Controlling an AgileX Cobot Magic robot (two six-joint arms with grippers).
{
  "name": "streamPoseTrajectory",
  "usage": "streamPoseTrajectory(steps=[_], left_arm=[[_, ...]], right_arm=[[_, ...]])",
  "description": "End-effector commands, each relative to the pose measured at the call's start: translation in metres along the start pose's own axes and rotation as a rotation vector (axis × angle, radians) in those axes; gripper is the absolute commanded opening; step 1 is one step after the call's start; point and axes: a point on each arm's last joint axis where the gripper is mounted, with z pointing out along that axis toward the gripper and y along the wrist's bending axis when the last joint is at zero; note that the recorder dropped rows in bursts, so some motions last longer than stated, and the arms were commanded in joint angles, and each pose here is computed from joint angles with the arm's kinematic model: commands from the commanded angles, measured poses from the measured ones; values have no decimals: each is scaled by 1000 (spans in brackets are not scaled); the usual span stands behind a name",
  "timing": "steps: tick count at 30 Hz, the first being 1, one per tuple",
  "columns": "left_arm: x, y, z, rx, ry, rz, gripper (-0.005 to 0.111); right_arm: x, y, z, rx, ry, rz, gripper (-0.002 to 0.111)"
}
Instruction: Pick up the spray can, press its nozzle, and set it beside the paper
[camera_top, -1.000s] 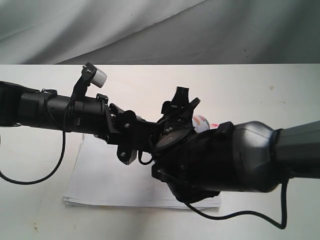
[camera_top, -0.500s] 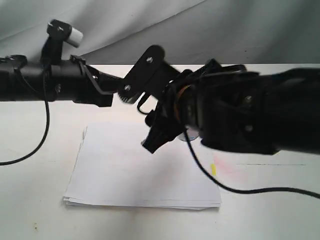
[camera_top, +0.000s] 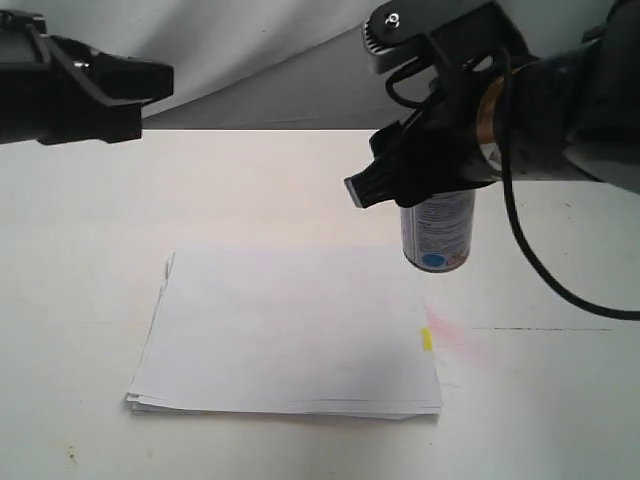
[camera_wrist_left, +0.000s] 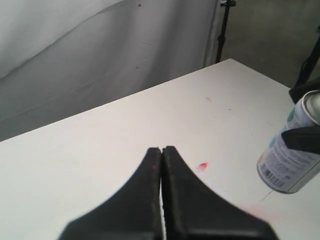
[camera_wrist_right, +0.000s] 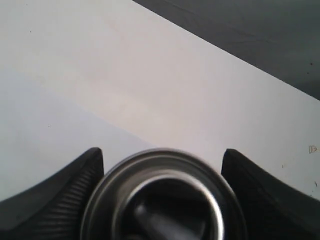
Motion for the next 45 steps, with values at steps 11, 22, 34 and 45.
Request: streamPoseTrajectory(steps=[11,22,34,45], left_arm=[[52,10,-106,-317,-126,-156,0],[62,12,-104,-336,-121,-197,0],[63,12,-104,-334,-112,-186,0],[64,12,-104,-333,-97,-168,0]], right_arm=[[23,-59,-60,41,20,253,0],[50,-65,27,-64,-114,252,0],[79,-57,101,-141,-30,107,0],[86,-54,110,-149,-1,46,0]])
